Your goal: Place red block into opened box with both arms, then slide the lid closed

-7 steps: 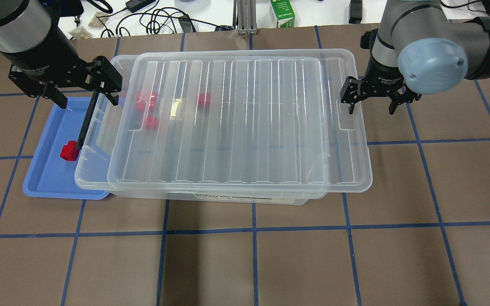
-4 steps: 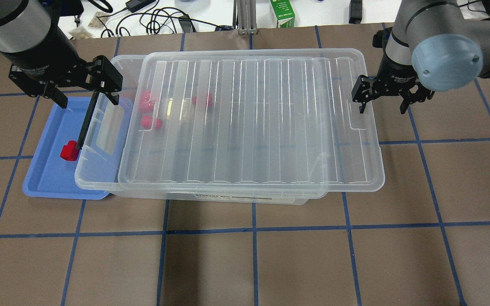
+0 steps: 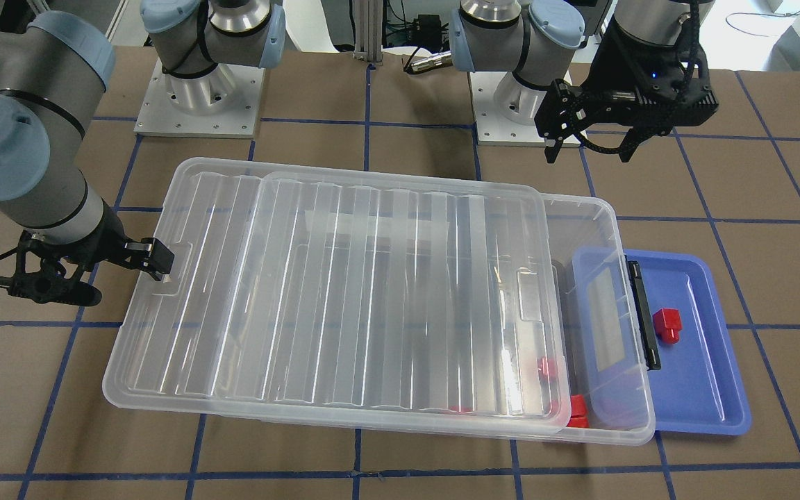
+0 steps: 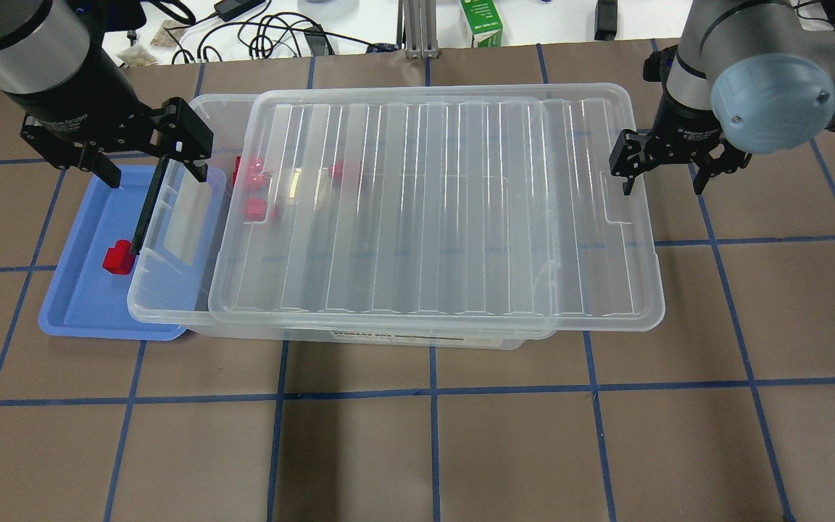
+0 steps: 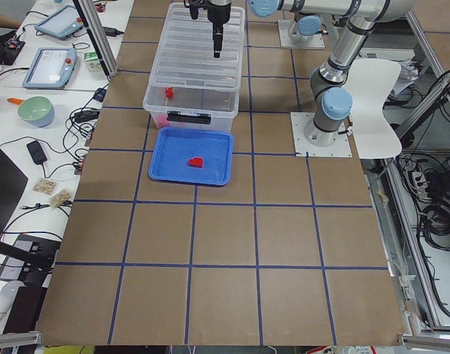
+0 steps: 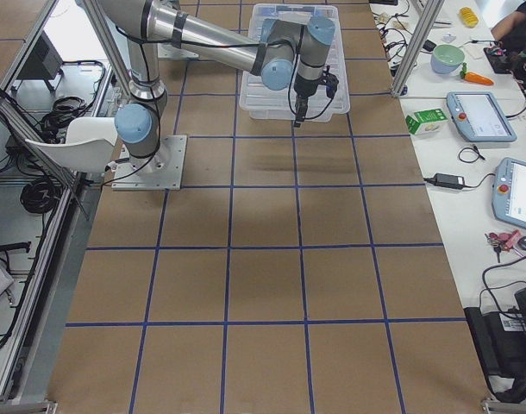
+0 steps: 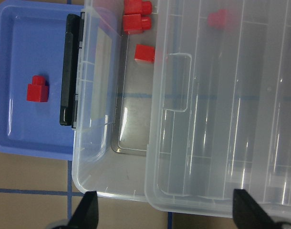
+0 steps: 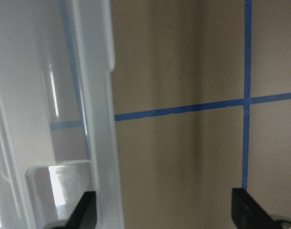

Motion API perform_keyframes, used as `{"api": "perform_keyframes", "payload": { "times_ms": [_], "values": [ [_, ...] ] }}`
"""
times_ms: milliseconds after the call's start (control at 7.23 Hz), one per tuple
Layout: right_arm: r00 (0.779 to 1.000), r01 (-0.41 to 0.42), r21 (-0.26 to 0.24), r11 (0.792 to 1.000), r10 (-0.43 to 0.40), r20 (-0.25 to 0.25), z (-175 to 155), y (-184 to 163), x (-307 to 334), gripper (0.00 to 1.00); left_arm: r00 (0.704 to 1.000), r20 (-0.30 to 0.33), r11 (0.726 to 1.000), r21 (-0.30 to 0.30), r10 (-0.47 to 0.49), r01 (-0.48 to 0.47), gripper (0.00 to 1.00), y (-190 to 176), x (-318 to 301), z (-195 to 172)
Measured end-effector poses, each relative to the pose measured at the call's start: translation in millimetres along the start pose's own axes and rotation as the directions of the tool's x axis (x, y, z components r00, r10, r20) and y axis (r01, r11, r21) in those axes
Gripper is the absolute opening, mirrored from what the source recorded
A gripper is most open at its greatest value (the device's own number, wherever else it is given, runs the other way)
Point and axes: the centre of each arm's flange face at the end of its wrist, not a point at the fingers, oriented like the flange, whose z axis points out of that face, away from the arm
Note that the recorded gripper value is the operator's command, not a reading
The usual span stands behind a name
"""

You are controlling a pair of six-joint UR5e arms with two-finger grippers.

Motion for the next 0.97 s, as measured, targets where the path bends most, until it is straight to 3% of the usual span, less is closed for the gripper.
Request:
{"api": "perform_keyframes", "payload": {
  "times_ms": [969],
  "values": [
    [0.996, 0.092, -0.007, 0.996, -0.092, -0.002, 0, -6, 45, 1.00, 1.000, 0.001, 1.000, -0.011, 0.001, -0.001, 1.00, -1, 1, 4]
  ]
}}
